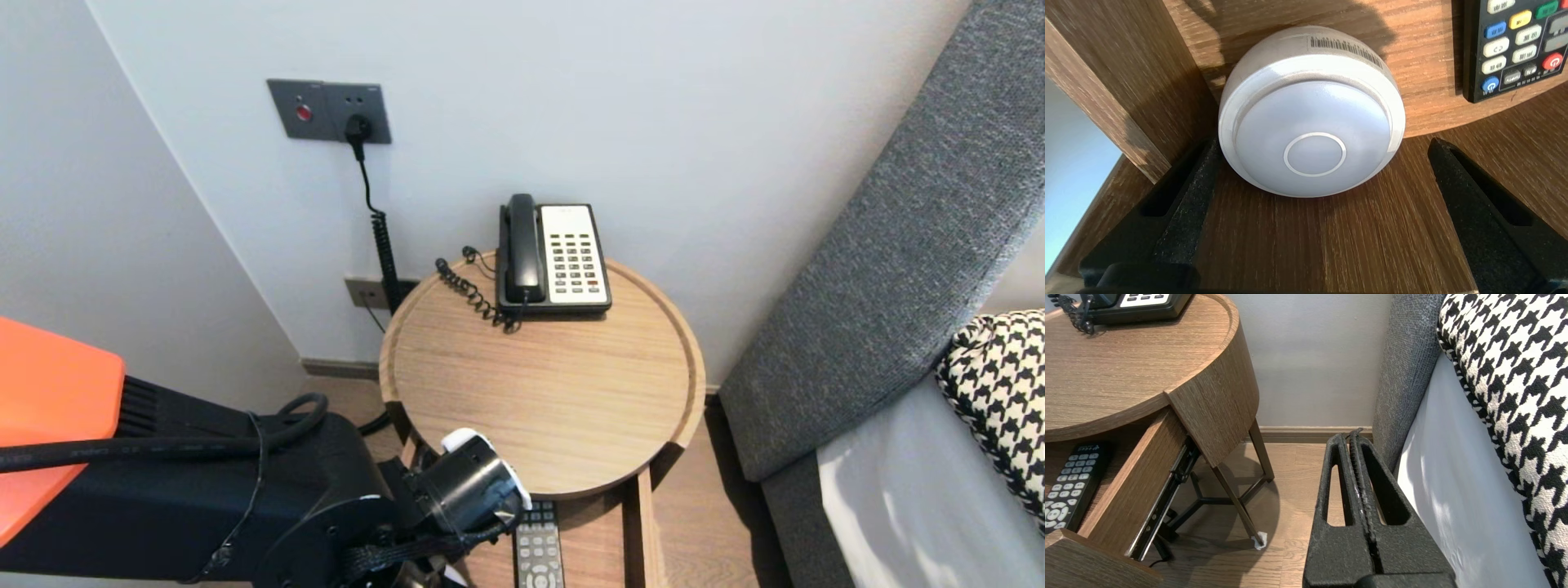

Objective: Take the remote control out of the drawer one by one and place them on the table

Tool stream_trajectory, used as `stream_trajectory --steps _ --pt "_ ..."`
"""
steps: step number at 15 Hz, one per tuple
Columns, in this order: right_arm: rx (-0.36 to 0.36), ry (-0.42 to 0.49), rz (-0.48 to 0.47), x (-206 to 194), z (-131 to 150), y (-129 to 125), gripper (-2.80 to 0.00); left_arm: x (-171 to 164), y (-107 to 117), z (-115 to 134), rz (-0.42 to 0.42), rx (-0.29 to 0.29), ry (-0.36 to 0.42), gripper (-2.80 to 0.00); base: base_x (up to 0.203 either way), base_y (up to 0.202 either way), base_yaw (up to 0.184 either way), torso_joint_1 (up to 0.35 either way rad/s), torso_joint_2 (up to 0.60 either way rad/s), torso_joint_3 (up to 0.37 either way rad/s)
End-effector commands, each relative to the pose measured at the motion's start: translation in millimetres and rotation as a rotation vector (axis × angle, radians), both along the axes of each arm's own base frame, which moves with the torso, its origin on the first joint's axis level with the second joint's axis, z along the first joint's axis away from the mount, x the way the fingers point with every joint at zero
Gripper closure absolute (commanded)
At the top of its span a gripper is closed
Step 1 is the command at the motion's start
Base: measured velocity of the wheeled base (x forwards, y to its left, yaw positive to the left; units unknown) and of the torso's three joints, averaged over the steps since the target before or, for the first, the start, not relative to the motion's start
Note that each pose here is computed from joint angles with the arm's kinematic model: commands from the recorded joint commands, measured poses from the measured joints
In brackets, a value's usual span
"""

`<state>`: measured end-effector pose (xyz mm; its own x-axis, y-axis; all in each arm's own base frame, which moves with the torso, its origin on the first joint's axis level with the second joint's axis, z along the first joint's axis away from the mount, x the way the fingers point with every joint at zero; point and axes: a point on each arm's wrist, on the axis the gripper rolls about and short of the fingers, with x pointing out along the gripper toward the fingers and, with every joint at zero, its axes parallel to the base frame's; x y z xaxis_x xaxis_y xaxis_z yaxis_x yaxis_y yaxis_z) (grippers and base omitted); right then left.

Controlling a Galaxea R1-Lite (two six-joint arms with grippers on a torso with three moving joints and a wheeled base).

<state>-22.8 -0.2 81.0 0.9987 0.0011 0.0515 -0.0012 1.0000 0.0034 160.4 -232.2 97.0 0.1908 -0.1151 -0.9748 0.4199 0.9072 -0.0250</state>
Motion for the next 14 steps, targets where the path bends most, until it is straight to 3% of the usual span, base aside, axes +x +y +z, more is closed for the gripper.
stream_trajectory --steps 1,14 --pt "0.000 0.025 0.000 2.0 -6.7 0.0 0.00 -1.1 -0.2 -0.2 0.000 0.003 0.002 -2.80 0.000 0.000 0.000 0.000 0.00 0.000" --pt "0.001 0.025 0.001 2.0 -6.7 0.0 0.00 -0.7 -2.7 -5.9 -0.005 -0.003 0.011 -2.80 0.000 0.000 0.000 0.000 0.00 0.000"
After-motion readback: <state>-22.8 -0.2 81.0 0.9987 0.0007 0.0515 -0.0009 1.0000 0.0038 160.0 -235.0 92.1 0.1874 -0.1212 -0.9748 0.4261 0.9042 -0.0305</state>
